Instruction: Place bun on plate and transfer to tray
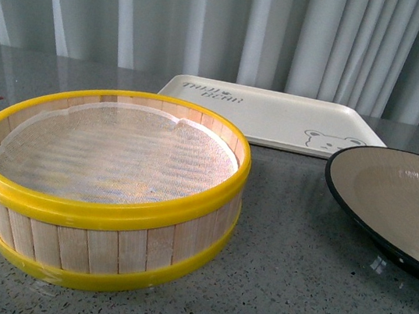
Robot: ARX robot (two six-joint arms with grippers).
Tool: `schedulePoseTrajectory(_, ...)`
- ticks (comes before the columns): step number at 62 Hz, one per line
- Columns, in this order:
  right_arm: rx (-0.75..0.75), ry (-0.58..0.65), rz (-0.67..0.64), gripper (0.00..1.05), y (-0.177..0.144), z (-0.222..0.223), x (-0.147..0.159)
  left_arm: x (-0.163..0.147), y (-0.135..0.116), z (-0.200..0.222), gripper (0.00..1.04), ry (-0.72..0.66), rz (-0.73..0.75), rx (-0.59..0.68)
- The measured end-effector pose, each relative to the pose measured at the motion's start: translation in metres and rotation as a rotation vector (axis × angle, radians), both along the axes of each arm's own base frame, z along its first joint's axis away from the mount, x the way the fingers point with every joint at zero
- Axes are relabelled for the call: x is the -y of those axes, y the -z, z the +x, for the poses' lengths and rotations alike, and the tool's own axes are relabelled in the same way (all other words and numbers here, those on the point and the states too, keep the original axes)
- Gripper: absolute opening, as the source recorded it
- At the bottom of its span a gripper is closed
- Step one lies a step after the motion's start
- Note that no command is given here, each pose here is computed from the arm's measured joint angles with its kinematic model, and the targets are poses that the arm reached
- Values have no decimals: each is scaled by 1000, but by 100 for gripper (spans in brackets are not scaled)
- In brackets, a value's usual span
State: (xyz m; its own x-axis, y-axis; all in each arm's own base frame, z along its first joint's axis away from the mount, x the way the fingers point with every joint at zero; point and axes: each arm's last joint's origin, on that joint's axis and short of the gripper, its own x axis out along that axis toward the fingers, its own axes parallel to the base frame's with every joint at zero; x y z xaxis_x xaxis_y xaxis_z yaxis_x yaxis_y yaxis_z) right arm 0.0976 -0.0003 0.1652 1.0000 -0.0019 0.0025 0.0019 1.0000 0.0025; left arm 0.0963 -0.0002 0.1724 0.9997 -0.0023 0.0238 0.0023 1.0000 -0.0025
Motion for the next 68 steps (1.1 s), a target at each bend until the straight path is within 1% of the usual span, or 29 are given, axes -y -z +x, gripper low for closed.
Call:
schedulePoseTrajectory(27,0,0,0,96,0,0,0,0,0,0,4,0,0,0)
schedulePoseTrajectory(29,0,0,0,96,0,0,0,0,0,0,9,0,-1,0)
schedulePoseTrajectory(31,0,0,0,96,0,0,0,0,0,0,18,0,0,0)
schedulePoseTrajectory(41,0,0,0,96,0,0,0,0,0,0,45,0,0,0)
schedulePoseTrajectory(48,0,0,0,96,0,0,0,0,0,0,66,0,-1,0)
schedulePoseTrajectory(57,0,0,0,96,0,0,0,0,0,0,89,0,-1,0)
schedulePoseTrajectory(59,0,0,0,96,0,0,0,0,0,0,96,0,0,0)
schedulePoseTrajectory(61,0,0,0,96,0,0,0,0,0,0,100,0,0,0)
schedulePoseTrajectory(64,0,0,0,96,0,0,0,0,0,0,98,0,0,0)
schedulePoseTrajectory(68,0,0,0,96,0,0,0,0,0,0,98,0,0,0)
